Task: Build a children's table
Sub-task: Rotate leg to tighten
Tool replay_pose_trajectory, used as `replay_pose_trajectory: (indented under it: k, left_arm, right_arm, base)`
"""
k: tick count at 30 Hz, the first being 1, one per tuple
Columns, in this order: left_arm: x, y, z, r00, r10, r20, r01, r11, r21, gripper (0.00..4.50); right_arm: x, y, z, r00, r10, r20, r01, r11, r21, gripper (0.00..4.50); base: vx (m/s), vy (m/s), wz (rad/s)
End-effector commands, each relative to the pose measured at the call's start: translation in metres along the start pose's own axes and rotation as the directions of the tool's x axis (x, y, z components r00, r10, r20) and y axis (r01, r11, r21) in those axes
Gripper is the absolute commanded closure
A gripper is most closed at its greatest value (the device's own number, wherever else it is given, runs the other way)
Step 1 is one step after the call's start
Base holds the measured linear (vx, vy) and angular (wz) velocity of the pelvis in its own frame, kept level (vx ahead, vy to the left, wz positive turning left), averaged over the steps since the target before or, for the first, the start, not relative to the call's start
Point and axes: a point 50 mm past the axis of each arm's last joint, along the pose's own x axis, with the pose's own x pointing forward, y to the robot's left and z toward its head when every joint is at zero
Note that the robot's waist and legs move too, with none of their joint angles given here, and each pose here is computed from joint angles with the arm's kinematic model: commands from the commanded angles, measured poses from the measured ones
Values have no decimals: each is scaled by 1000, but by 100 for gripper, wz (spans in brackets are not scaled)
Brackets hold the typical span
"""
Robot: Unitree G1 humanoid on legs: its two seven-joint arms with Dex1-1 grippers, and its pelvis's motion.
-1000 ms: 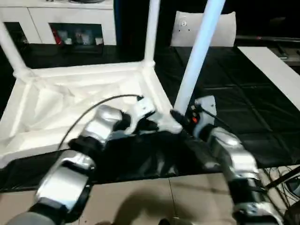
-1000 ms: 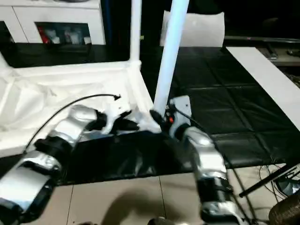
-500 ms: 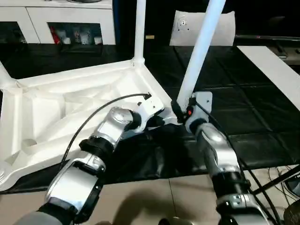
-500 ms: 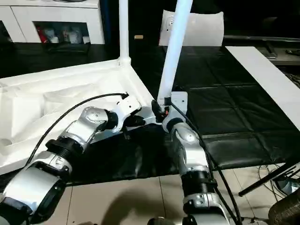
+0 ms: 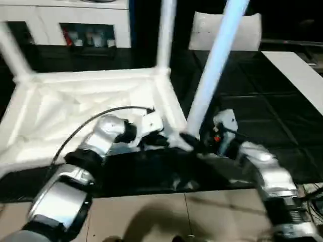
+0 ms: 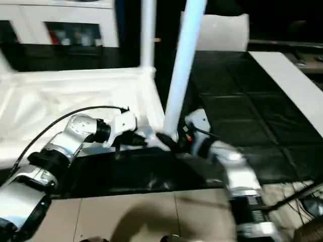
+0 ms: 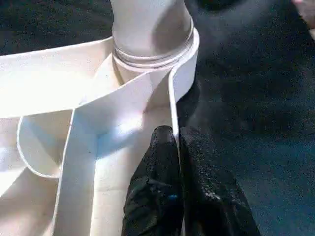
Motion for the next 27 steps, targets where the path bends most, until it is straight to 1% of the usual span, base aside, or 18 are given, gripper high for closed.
replay_pose_trajectory:
  k: [1,3,5,6,7,8,9,11,13,15,17,19,21,22,26,27]
  left_arm:
    - [3,-11,-2,986,-159,-49,162,985,62,450]
    - [2,-12,-3,983,-178,-51,182,981,67,450]
    - [-1,-13,-3,975,-215,-59,220,972,81,450]
    - [-5,-15,-3,963,-261,-71,268,958,102,450]
    - [-5,-15,-3,962,-265,-72,271,957,104,450]
    - [-7,-16,-3,953,-294,-78,301,946,115,450]
    - [-7,-17,-2,948,-308,-83,316,940,125,450]
    - [-8,-17,-2,945,-317,-86,326,936,131,450]
    - [-7,-19,-1,930,-352,-108,365,917,159,450]
    - [-7,-20,-1,927,-357,-110,372,914,162,450]
    - [-6,-21,0,922,-372,-110,386,907,167,450]
    - [-5,-23,1,911,-397,-112,411,893,181,450]
    - [-5,-23,2,910,-398,-112,413,892,181,450]
    - [-5,-23,2,909,-402,-112,416,891,183,450]
    - [-5,-22,2,908,-403,-116,418,889,187,450]
    - [-5,-22,2,908,-402,-117,418,889,188,450]
  right_arm:
    - [-5,4,4,994,113,-14,-113,993,-21,3]
    - [-7,4,4,991,131,-24,-132,991,-27,3]
    - [-10,7,2,979,196,-46,-198,980,-35,3]
    - [-13,9,1,963,261,-69,-264,964,-33,3]
    - [-14,9,1,961,266,-71,-268,963,-33,3]
    - [-15,10,0,950,301,-87,-305,952,-29,32]
    - [-15,10,0,944,315,-95,-319,947,-27,40]
    - [-15,10,-1,942,322,-101,-326,945,-27,40]
    - [-14,12,-3,924,363,-123,-368,929,-24,72]
    - [-14,12,-4,921,370,-124,-375,927,-22,85]
    - [-12,13,-3,914,387,-121,-391,920,-17,102]
    - [-11,14,0,892,433,-128,-437,899,-5,131]
    - [-11,15,0,890,437,-129,-441,897,-4,131]
    - [-11,15,0,884,449,-133,-453,891,-3,161]
    - [-12,16,0,870,474,-138,-477,879,8,174]
    - [-12,17,0,868,478,-139,-481,877,11,189]
  base:
    - [0,0,0]
    - [0,0,0]
    - [0,0,0]
    - [0,0,0]
    - [0,0,0]
    - [0,0,0]
    - [0,0,0]
    - [0,0,0]
    - [0,0,0]
    - [0,0,0]
    - [0,0,0]
    - [0,0,0]
    - [0,0,0]
    - [0,0,0]
    - [0,0,0]
    - [0,0,0]
